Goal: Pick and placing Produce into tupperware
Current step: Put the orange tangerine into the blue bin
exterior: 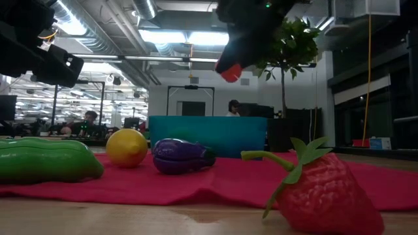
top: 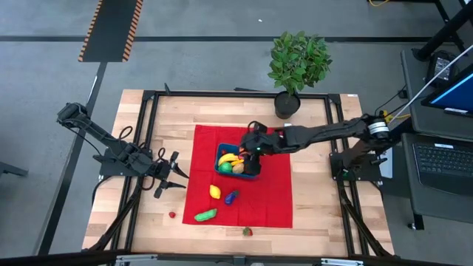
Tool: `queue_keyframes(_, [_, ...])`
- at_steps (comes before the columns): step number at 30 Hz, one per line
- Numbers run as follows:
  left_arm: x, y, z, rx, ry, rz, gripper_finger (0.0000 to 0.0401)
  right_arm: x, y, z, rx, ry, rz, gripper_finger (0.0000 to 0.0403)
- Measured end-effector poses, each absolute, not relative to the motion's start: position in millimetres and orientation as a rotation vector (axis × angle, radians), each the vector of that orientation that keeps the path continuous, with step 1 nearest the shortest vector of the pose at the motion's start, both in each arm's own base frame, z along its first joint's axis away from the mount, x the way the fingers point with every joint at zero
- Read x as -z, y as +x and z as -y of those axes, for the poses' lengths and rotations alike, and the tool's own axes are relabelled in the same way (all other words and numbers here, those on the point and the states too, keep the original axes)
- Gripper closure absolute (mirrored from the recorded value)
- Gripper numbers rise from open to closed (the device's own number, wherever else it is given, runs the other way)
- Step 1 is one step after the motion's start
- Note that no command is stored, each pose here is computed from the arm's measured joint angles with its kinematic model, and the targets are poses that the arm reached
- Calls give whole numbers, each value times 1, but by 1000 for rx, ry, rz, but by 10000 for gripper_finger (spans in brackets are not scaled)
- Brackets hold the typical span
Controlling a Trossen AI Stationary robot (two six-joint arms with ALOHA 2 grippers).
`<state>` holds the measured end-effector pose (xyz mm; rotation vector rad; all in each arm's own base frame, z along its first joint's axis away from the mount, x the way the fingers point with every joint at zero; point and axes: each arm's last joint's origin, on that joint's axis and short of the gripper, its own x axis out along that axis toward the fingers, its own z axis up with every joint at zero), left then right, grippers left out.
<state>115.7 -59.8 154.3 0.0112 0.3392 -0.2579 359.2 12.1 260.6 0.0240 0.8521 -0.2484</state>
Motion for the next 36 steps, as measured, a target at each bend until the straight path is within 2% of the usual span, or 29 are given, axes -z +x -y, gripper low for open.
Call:
queue_keyframes(3, [-154, 116, 60, 258, 11, -339, 238, -257, 369, -11, 236, 8, -914, 163])
queue_keyframes(21, [-154, 116, 60, 259, 11, -340, 238, -228, 390, -9, 166, 40, -984, 163])
queue_keyframes(29, [-154, 116, 60, 258, 12, -341, 238, -199, 394, -1, 198, 56, -1100, 163])
queue_keyframes(36, [-154, 116, 60, 258, 14, -347, 238, -191, 390, 9, 241, 90, -1168, 163])
